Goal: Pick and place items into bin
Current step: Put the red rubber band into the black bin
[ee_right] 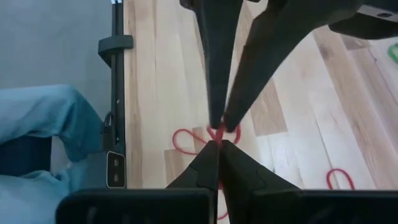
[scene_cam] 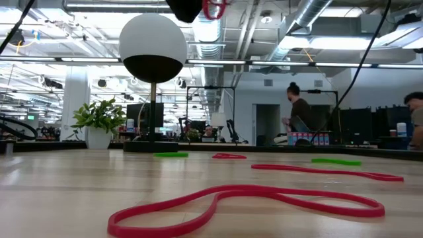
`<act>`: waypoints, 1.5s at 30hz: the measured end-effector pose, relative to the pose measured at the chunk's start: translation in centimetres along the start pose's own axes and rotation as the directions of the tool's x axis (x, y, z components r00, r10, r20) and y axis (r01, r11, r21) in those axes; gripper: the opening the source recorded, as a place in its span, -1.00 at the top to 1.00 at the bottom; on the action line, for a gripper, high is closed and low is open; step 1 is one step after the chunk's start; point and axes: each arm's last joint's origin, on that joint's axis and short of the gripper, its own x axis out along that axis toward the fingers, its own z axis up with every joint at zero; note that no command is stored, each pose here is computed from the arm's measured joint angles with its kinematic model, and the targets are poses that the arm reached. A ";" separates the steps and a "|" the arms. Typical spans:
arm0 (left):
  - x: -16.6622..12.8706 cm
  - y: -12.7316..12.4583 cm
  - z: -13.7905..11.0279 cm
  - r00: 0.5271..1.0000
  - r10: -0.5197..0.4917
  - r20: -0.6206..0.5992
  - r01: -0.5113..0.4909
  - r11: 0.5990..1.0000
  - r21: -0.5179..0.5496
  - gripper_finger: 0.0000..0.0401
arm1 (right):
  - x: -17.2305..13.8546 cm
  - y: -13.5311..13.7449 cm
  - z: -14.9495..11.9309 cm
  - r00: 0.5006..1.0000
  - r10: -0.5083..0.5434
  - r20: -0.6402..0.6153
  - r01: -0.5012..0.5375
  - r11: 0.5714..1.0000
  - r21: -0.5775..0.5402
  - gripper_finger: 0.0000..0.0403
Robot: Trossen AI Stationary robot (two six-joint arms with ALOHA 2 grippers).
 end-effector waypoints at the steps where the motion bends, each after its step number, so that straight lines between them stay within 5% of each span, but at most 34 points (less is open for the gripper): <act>1: 0.0 0.1 -0.1 1.000 0.014 -0.013 -0.014 1.000 0.002 0.88 | 0.0 0.0 0.0 1.000 0.000 -0.001 0.000 1.000 0.004 0.99; 8: 0.0 0.5 -0.7 0.991 0.118 -0.056 -0.118 0.993 0.009 0.57 | 0.0 0.0 -0.1 1.000 0.008 -0.023 -0.007 0.999 0.048 0.99; 11: -0.1 0.7 -1.0 0.984 0.160 -0.074 -0.160 0.987 -0.001 0.47 | 0.0 -0.2 -0.7 0.993 0.036 -0.112 -0.019 0.989 0.148 0.99; 14: -0.1 0.7 -1.3 0.979 0.174 -0.103 -0.176 0.984 -0.016 0.42 | -0.5 -0.7 -2.2 0.965 -0.015 -0.261 0.087 0.960 0.266 1.00; 20: -0.3 0.8 -2.1 0.964 0.192 -0.184 -0.201 0.979 -0.034 0.42 | -3.2 -0.3 -6.6 0.739 -0.015 -0.674 0.376 0.839 0.394 0.99; 25: -0.4 0.9 -2.5 0.953 0.203 -0.224 -0.215 0.976 -0.030 0.42 | -5.4 2.5 -9.3 0.583 0.123 -0.803 0.413 0.806 0.424 0.99; 28: -0.4 0.9 -2.5 0.953 0.204 -0.225 -0.216 0.976 -0.032 0.42 | -6.8 3.8 -11.1 0.591 0.083 -0.802 0.444 0.797 0.410 0.98; 33: -0.4 0.9 -2.5 0.953 0.204 -0.224 -0.219 0.975 -0.044 0.42 | -8.9 4.4 -13.7 0.578 -0.050 -0.815 0.585 0.721 0.370 0.98; 45: -0.4 0.9 -2.5 0.953 0.202 -0.225 -0.217 0.975 -0.043 0.42 | -9.7 4.5 -14.7 0.626 -0.132 -0.769 0.617 0.687 0.384 0.72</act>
